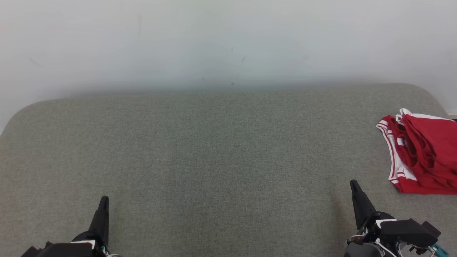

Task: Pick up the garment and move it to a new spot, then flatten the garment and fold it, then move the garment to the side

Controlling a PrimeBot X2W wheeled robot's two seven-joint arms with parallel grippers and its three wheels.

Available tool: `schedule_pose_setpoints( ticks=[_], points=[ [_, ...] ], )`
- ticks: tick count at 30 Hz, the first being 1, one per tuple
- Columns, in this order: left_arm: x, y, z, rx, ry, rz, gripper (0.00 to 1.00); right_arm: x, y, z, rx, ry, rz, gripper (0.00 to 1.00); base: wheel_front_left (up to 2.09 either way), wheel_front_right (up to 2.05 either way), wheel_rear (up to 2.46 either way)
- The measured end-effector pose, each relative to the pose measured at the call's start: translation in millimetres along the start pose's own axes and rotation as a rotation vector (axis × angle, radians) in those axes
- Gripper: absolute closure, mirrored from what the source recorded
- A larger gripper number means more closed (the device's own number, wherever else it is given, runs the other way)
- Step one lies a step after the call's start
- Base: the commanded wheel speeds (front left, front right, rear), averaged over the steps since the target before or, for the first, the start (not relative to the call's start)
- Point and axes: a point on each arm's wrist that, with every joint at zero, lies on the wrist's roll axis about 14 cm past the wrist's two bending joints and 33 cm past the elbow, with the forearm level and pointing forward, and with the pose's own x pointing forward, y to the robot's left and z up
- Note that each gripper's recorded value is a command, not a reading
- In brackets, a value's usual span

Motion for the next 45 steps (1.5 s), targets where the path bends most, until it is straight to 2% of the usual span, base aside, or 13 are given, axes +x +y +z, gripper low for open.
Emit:
schedule_pose_setpoints(
  ticks=[45],
  points=[
    [0.0,-0.1,0.0,0.0,0.0,0.0,1.0,0.0,0.1,0.0,0.0,0.0,0.0,1.0,0.0,0.0,0.0]
  ],
)
